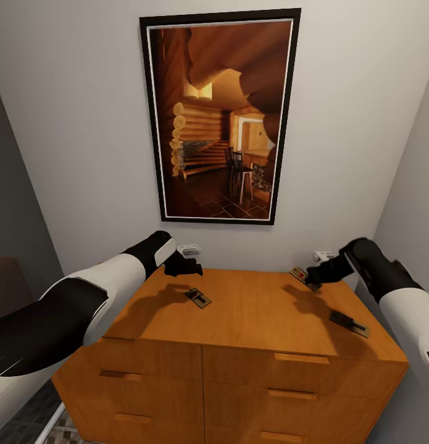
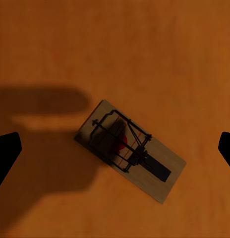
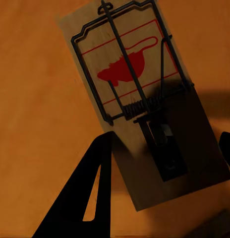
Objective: Take the four mousetraps from the cabinet in the bathroom and place them on the bathroom floor. Make sure all four end up on the same floor surface, and ensure that at least two of them are either under or directly next to the same bathroom sink.
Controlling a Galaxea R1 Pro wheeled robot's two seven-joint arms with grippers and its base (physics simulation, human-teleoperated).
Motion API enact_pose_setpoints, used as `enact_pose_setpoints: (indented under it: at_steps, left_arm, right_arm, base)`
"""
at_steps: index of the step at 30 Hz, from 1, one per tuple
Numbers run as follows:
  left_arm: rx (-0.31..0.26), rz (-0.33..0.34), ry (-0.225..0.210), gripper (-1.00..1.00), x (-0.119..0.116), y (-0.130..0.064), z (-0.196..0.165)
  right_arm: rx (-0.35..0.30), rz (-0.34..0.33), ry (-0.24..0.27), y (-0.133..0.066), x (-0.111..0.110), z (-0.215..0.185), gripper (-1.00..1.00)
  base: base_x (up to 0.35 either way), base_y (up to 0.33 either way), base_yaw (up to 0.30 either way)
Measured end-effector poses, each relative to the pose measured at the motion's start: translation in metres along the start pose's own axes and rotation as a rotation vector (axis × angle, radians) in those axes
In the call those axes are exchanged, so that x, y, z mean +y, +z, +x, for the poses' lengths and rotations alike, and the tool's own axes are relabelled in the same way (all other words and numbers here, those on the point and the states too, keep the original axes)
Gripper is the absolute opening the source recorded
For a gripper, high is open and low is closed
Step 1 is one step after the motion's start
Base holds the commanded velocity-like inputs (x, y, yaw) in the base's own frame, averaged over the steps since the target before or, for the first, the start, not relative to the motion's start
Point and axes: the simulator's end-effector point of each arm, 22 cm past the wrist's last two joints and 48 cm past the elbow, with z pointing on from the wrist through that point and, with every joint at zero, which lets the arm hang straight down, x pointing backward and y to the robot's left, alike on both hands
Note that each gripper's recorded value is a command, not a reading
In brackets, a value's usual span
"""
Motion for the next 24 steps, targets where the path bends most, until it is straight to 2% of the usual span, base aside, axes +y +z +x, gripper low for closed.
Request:
enact_pose_setpoints:
  at_steps: [24]
  left_arm:
    - [0.000,0.003,-0.001,1.00,-0.0006,-0.0001,-0.0001]
  right_arm:
    - [0.005,0.005,0.010,-0.0004,-0.0051,0.0030,-1.00]
  base:
    - [0.000,0.000,0.000]
